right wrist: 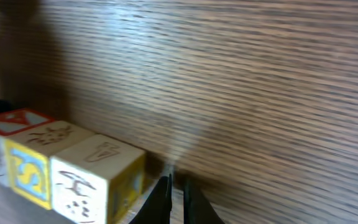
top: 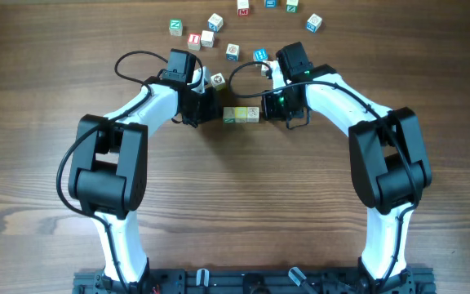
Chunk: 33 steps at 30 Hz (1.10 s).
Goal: Form a horizontal line
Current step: 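Lift the right gripper and move it up toward the block pile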
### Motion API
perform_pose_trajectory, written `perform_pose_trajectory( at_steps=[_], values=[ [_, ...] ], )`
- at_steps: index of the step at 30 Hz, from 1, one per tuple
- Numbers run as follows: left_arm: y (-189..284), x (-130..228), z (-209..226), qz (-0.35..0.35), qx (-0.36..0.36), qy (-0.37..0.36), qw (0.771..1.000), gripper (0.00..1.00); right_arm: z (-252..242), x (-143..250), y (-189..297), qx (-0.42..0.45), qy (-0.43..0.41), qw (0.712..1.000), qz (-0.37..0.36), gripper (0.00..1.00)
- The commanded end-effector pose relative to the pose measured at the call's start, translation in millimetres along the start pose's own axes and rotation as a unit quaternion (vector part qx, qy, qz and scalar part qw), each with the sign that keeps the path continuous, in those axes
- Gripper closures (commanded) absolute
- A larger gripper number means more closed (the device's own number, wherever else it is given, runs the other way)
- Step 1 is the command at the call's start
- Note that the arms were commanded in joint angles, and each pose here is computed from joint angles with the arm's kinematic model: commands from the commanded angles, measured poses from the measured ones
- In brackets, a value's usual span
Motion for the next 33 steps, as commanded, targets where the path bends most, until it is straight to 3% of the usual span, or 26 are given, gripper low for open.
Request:
perform_pose_trajectory(
  at_steps=[1, 10, 14, 16, 19, 25, 33],
  values=[
    [-37, 40, 50, 0.070, -0.151, 0.041, 0.985, 0.92, -4, 1, 2, 0.036, -0.010, 0.999, -0.015, 0.92],
    [-25, 37, 64, 0.057, -0.188, 0.068, 0.978, 0.96, -3, -4, 6, 0.040, 0.016, 0.999, -0.024, 0.79],
    [-12, 35, 75, 0.055, -0.204, 0.085, 0.974, 0.96, -3, -14, 22, 0.060, 0.012, 0.997, -0.051, 0.77],
    [-3, 34, 80, 0.052, -0.211, 0.095, 0.972, 0.96, -2, -18, 37, 0.053, 0.010, 0.996, -0.068, 0.81],
    [7, 33, 86, 0.048, -0.212, 0.113, 0.969, 0.96, 4, -21, 59, 0.042, 0.014, 0.995, -0.094, 0.95],
    [15, 33, 98, 0.044, -0.216, 0.152, 0.963, 0.96, 29, -3, 94, 0.025, 0.034, 0.994, -0.099, 0.95],
    [28, 33, 121, 0.030, -0.224, 0.200, 0.953, 0.96, 68, 43, 55, -0.012, 0.015, 0.999, -0.039, 0.95]
  ],
)
Point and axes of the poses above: each gripper's point midway between its finger pads, its own y axis back along the fingers, its own z axis along the line the jaws close on, x = y × z, the point moved 10 cm from there along y, back along the fingers, and after that the axes turned 11 degrees about -y, right-handed, at the moved point
